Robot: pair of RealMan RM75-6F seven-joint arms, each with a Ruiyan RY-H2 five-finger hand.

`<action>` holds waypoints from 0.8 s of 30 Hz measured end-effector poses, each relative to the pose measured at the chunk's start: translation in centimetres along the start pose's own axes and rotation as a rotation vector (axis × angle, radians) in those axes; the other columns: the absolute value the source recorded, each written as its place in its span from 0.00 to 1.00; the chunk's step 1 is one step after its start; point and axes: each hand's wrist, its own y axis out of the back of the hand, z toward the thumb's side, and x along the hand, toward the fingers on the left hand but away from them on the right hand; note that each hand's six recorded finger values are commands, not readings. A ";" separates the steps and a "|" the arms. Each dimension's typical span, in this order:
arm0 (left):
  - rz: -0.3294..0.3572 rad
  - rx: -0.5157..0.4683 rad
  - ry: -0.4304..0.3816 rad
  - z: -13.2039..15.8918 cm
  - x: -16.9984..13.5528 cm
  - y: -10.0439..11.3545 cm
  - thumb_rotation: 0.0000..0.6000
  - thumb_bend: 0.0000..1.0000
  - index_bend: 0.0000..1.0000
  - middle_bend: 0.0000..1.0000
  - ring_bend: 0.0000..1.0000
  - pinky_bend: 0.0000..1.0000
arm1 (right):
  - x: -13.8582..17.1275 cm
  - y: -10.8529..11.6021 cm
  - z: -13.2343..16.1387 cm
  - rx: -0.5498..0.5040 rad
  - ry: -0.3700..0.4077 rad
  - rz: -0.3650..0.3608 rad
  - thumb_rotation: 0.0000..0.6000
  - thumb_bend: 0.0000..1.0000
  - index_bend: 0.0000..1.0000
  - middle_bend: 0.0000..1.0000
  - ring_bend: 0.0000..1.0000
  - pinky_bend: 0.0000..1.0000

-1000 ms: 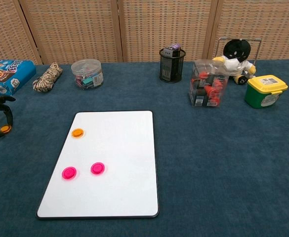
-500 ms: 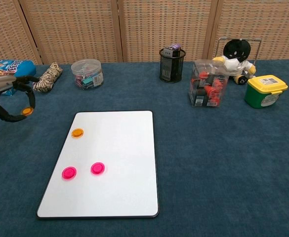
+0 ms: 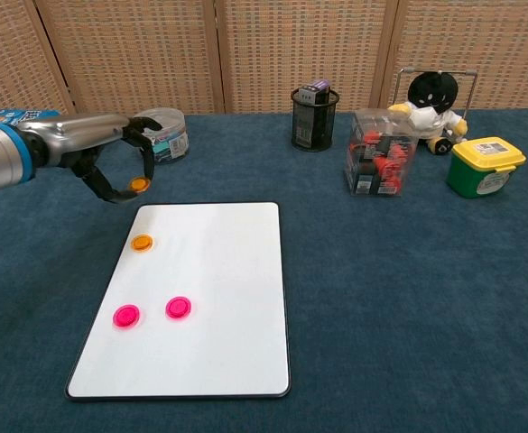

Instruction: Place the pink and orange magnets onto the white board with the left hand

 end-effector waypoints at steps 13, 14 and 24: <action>-0.053 -0.008 -0.010 3.0 1.5 -2.6 1.00 0.37 0.54 0.00 0.00 0.00 | 0.0 0.0 0.0 -0.002 0.002 0.006 1.00 0.00 0.00 0.00 0.00 0.00; -0.055 -0.010 -0.007 3.0 1.5 -2.8 1.00 0.37 0.54 0.00 0.00 0.00 | 0.0 0.0 0.0 -0.002 0.003 0.006 1.00 0.00 0.00 0.00 0.00 0.00; -0.064 -0.019 0.005 2.9 1.9 -4.1 1.00 0.37 0.54 0.00 0.00 0.00 | 0.0 0.0 -0.1 -0.004 0.003 0.006 1.00 0.00 0.00 0.00 0.00 0.00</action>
